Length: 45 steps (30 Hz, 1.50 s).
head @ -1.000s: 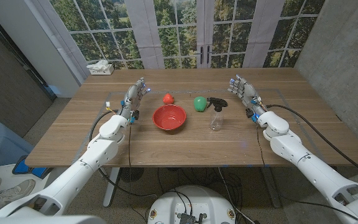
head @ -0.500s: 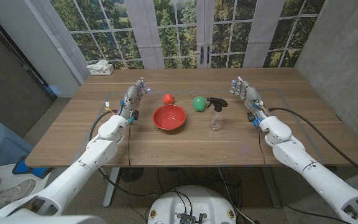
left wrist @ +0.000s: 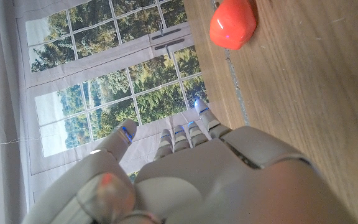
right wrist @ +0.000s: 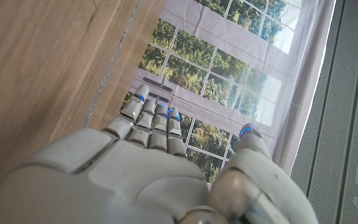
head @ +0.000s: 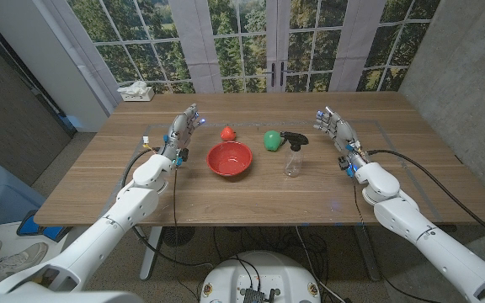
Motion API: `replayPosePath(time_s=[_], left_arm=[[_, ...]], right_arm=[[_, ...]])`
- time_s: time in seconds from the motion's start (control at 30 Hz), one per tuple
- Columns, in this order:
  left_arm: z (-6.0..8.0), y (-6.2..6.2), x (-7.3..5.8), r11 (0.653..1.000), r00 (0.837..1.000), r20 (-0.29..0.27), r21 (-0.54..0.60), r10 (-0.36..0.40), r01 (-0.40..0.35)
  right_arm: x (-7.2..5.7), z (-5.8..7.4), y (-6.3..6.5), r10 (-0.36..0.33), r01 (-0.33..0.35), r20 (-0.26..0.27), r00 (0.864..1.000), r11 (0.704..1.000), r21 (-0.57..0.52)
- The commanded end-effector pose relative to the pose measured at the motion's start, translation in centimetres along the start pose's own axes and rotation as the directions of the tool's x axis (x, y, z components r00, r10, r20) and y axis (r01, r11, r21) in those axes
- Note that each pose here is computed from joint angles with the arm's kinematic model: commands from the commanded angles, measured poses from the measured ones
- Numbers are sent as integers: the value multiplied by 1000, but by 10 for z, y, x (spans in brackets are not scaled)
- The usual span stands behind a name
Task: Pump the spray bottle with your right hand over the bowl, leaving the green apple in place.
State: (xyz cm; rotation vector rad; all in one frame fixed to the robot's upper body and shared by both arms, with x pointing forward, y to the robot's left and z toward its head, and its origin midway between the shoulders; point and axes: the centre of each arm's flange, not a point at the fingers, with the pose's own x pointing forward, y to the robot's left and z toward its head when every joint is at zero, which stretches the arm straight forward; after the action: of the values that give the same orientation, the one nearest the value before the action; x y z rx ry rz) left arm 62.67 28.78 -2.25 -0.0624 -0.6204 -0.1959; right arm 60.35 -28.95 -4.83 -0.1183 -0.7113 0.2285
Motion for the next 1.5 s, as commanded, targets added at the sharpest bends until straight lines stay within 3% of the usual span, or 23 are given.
replayPosePath(time_s=[0.03,0.5,1.5], left_arm=[[2,-1,-1,1000,1000,0,-6,2,-2],[3,-2,-1,1000,1000,6,-13,1,-1],[7,0,-5,999,1000,8,-31,-22,22]], right_arm=[[-14,0,3,-3,3,-6,1000,1000,-27],[-42,1,6,-54,53,-13,998,998,-42],[-85,1,20,-99,98,-10,995,991,-95]])
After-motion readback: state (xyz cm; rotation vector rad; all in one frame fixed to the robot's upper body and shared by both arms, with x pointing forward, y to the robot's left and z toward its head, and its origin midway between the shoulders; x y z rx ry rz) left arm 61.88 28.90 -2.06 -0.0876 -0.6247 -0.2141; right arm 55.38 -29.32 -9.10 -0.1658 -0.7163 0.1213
